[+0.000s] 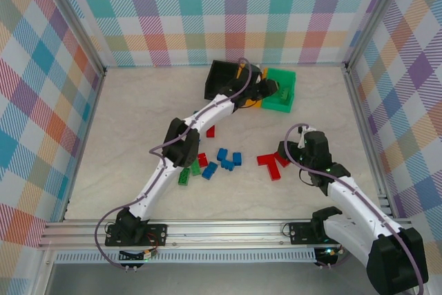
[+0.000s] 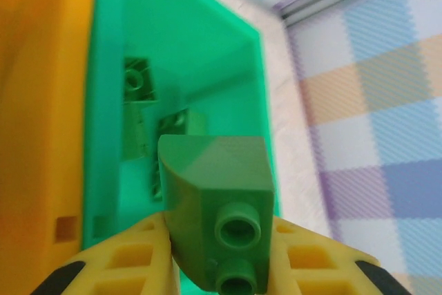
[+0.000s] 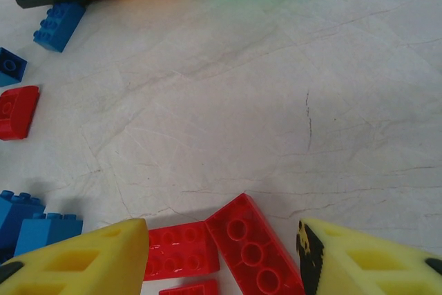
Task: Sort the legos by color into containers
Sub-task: Place the lego in the container, then pick up the lego from the center of the table, then move the container to the top-center of the table, then place the lego in the container, then move the container to the top-center of the table.
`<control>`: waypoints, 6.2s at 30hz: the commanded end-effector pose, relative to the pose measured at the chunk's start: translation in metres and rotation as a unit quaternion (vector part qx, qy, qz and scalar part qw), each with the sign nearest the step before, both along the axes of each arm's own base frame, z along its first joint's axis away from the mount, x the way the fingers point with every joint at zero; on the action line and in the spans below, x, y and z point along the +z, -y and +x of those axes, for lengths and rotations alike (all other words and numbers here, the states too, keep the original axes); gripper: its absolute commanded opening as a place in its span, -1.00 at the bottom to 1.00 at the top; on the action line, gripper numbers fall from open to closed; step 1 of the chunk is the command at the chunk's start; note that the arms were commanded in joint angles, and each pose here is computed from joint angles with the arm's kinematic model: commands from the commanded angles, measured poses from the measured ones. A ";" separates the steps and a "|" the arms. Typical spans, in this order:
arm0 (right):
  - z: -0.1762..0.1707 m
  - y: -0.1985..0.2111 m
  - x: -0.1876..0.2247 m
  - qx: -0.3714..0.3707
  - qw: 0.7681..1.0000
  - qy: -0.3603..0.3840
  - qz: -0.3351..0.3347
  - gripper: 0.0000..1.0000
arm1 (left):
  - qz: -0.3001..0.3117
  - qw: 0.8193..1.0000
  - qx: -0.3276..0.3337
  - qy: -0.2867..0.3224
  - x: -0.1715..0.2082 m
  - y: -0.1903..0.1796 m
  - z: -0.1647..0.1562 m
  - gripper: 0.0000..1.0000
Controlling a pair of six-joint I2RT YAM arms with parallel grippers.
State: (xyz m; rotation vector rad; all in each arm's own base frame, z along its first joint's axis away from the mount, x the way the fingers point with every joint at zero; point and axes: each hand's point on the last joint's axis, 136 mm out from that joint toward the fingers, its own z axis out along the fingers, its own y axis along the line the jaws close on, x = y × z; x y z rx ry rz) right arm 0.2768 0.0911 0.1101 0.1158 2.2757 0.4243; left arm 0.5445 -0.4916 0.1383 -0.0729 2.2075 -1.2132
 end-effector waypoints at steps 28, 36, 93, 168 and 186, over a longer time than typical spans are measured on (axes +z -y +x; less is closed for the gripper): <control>-0.002 -0.009 -0.014 0.017 0.999 -0.026 0.015 0.19 | -0.076 0.994 -0.009 0.075 0.121 0.007 -0.035 0.63; 0.010 -0.024 -0.005 0.044 0.998 -0.044 0.032 0.20 | -0.021 0.995 -0.004 0.097 0.144 -0.044 -0.073 0.71; 0.145 -0.253 -0.018 0.168 0.961 -0.167 -0.143 -0.44 | 0.202 0.963 0.122 -0.134 0.059 -0.439 -0.242 0.83; 0.095 -0.141 0.018 0.104 0.977 -0.151 -0.110 0.20 | 0.148 0.967 0.119 -0.172 0.030 -0.417 -0.250 0.81; -0.031 -0.009 -0.050 -0.019 0.958 -0.264 -0.106 0.21 | 0.206 0.960 0.017 -0.191 -0.006 -0.320 -0.193 0.28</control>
